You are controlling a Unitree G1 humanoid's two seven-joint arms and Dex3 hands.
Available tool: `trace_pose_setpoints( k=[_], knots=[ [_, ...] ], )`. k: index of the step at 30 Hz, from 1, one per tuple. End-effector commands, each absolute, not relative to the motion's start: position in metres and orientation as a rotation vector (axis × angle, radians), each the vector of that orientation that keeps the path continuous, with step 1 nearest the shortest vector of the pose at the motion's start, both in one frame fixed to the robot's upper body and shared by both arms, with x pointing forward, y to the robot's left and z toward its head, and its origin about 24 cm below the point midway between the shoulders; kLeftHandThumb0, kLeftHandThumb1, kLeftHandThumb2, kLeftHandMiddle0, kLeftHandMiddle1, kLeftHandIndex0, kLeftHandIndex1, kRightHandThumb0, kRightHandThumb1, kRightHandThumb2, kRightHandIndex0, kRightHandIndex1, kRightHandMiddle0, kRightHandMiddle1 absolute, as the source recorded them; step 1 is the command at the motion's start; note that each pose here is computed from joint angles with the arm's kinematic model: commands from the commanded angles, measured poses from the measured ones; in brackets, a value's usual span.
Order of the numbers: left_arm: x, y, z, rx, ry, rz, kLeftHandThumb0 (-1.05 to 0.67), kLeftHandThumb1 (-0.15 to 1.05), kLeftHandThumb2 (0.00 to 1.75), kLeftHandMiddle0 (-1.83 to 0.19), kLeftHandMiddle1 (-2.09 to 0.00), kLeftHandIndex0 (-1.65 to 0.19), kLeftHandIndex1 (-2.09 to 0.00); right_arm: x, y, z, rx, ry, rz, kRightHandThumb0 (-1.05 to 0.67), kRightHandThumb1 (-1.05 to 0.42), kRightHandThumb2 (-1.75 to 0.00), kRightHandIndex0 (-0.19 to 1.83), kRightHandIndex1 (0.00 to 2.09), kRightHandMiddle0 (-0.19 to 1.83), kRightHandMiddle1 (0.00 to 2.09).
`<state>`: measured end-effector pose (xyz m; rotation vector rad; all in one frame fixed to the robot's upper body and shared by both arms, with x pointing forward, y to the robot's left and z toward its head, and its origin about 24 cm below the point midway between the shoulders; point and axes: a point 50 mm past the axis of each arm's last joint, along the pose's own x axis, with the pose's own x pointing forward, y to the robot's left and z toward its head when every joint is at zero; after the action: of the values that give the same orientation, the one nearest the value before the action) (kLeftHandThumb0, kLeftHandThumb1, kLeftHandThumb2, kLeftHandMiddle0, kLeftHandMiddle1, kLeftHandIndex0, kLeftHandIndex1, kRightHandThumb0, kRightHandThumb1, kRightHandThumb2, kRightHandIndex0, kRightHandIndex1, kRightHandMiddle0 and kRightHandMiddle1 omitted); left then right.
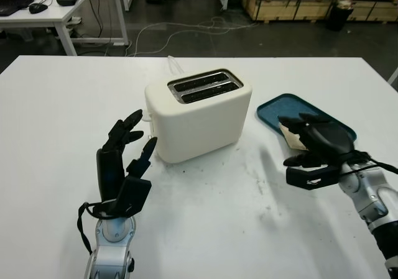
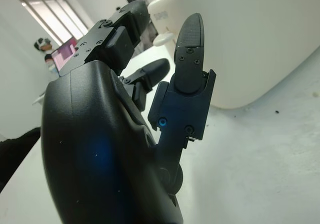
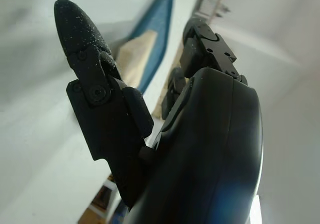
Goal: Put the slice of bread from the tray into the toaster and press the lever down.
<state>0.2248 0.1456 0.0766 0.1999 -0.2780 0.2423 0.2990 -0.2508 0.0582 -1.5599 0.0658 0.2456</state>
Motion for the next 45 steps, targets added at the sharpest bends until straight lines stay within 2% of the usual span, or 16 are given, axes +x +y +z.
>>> trace_pose_setpoints(
  k=[1,5,14,25,35,45],
  knots=[
    [0.226,0.142,0.08,0.203,-0.294,0.238,-0.47,0.92,0.2,-0.32,-1.07,-0.52,-0.31,0.303,-0.254,0.059,-1.611,0.068,0.219,-0.86,-0.79,0.0,0.1,0.0,0.15,0.0],
    [0.225,0.141,0.08,0.192,-0.294,0.238,-0.46,0.92,0.19,-0.33,-1.07,-0.52,-0.31,0.301,-0.257,0.046,-1.659,0.063,0.191,-0.85,-0.78,0.0,0.1,0.0,0.14,0.0],
    [0.226,0.143,0.08,0.204,-0.304,0.23,-0.47,0.92,0.18,-0.35,-1.07,-0.53,-0.31,0.3,-0.259,0.03,-1.678,0.04,0.117,-0.7,-0.78,0.0,0.1,0.01,0.09,0.0],
    [0.226,0.142,0.082,0.211,-0.307,0.228,-0.48,0.92,0.19,-0.34,-1.05,-0.52,-0.31,0.302,-0.26,0.026,-1.701,0.016,0.086,-0.7,-0.78,0.0,0.14,0.03,0.12,0.02],
    [0.226,0.143,0.083,0.188,-0.321,0.228,-0.45,0.92,0.19,-0.33,-1.06,-0.52,-0.31,0.304,-0.263,0.028,-1.772,0.091,0.069,-0.69,-0.81,-0.01,0.15,0.03,0.14,0.01],
    [0.225,0.143,0.082,0.183,-0.333,0.22,-0.45,0.92,0.17,-0.33,-1.08,-0.51,-0.32,0.305,-0.262,0.02,-1.866,0.216,0.03,-0.66,-0.77,0.0,0.26,0.08,0.24,0.05]
  ],
)
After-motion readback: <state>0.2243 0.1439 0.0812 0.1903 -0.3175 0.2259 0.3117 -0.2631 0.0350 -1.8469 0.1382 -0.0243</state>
